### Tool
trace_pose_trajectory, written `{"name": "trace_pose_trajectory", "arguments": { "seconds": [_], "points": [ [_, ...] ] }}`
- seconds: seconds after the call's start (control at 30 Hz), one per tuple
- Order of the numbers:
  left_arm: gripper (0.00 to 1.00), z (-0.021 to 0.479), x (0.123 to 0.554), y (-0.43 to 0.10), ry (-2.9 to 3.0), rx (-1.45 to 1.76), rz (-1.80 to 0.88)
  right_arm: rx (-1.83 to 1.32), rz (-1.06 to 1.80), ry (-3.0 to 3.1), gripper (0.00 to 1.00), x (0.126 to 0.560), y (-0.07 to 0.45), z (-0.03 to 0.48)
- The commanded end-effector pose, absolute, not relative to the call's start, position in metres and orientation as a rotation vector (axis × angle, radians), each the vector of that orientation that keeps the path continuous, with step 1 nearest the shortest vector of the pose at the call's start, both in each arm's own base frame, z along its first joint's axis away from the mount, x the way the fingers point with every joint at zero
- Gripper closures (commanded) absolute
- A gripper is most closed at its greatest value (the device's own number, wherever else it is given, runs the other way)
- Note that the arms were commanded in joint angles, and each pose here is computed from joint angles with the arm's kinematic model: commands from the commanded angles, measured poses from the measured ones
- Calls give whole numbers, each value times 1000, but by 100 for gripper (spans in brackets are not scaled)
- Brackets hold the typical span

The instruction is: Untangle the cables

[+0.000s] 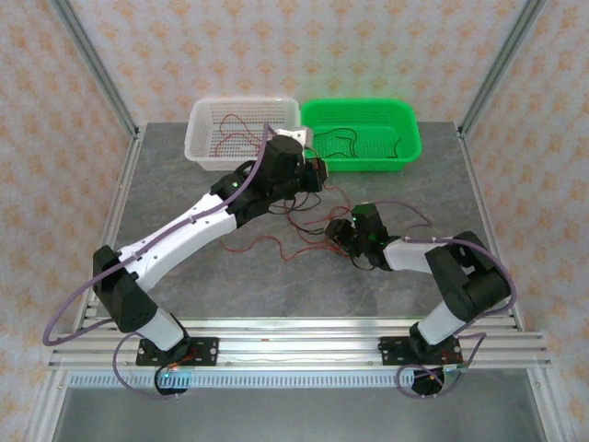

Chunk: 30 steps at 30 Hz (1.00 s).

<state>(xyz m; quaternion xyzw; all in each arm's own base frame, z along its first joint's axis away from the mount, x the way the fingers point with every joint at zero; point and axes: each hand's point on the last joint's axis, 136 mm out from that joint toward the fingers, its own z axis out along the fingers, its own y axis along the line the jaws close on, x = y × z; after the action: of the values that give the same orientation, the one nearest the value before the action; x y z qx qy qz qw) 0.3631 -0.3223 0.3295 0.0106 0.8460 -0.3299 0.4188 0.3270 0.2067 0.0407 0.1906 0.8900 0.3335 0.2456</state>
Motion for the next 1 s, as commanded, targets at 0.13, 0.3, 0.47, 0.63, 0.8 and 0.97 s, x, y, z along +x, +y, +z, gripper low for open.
{"name": "trace_pose_trajectory", "arguments": {
  "seconds": [0.13,0.3,0.47,0.63,0.8,0.97],
  "points": [
    [100,409,352,-301,1964,59,-788,567,836,2390,58,332,196,32],
    [100,443,353,-287,1907,56,-726,586,822,2405,58,327,192,23],
    [100,469,365,-268,1870,23,-626,587,811,2412,58,321,188,20],
    [100,489,395,-237,1832,-40,-551,558,818,2414,58,315,187,27],
    [100,499,435,-199,1786,-131,-494,464,817,2408,55,311,190,52],
    [100,500,474,-176,1738,-183,-481,384,819,2372,51,305,188,87]
  ]
}}
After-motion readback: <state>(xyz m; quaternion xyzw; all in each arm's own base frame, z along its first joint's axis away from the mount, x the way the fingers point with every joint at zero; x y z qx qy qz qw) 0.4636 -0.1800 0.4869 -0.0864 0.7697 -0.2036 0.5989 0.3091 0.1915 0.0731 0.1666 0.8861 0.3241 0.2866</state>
